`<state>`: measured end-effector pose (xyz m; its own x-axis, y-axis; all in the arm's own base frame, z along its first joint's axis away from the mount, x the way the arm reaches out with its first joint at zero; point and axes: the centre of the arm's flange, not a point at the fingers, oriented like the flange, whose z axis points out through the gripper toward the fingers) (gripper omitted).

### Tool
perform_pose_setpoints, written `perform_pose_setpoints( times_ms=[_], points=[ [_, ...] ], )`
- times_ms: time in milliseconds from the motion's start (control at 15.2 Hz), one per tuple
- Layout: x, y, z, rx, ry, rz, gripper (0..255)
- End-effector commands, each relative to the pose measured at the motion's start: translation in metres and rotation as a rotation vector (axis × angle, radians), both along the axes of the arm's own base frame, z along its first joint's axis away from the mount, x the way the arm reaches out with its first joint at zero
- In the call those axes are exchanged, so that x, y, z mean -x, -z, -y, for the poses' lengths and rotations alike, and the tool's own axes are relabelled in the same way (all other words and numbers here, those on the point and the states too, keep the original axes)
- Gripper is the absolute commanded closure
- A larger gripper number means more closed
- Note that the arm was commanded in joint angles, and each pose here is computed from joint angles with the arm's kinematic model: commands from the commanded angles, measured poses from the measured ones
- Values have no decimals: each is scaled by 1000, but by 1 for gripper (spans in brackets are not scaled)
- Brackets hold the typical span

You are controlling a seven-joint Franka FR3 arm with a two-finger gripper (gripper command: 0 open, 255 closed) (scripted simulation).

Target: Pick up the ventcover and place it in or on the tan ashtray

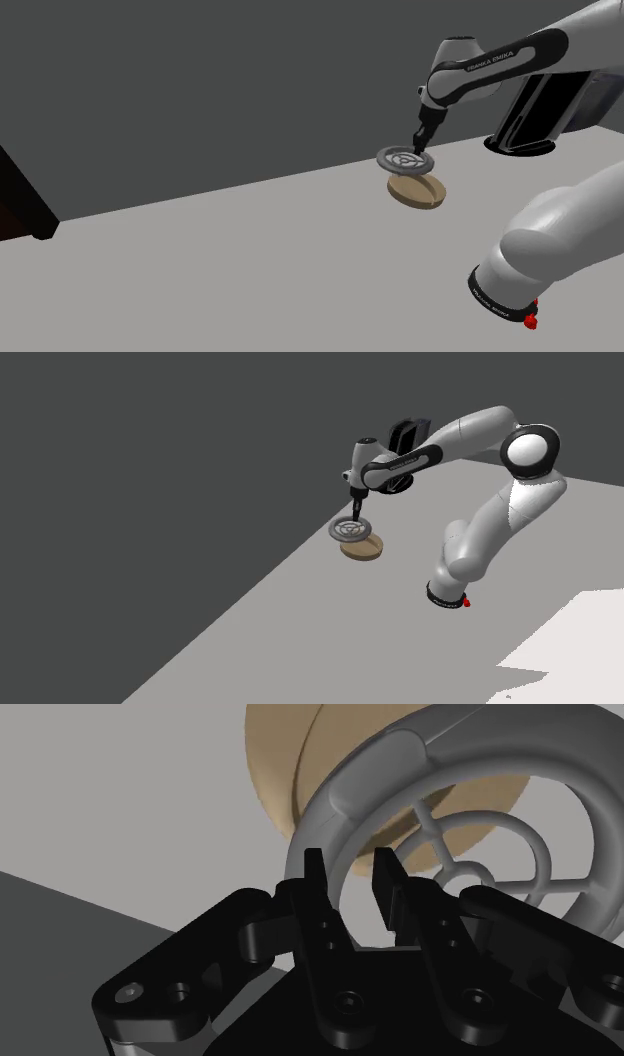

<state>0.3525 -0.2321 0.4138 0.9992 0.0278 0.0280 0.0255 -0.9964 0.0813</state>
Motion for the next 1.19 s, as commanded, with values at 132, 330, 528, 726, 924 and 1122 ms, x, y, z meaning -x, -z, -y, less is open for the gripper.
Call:
perform_pose_setpoints(
  times_ms=[132, 330, 528, 726, 924, 1122],
  points=[
    [41, -8, 26, 0, -1, 0, 255],
    [52, 1, 33, 0, -1, 0, 255],
    [52, 17, 33, 0, -1, 0, 255],
    [52, 32, 33, 0, -1, 0, 255],
    [52, 48, 33, 0, -1, 0, 255],
    [52, 64, 33, 0, -1, 0, 255]
  ],
)
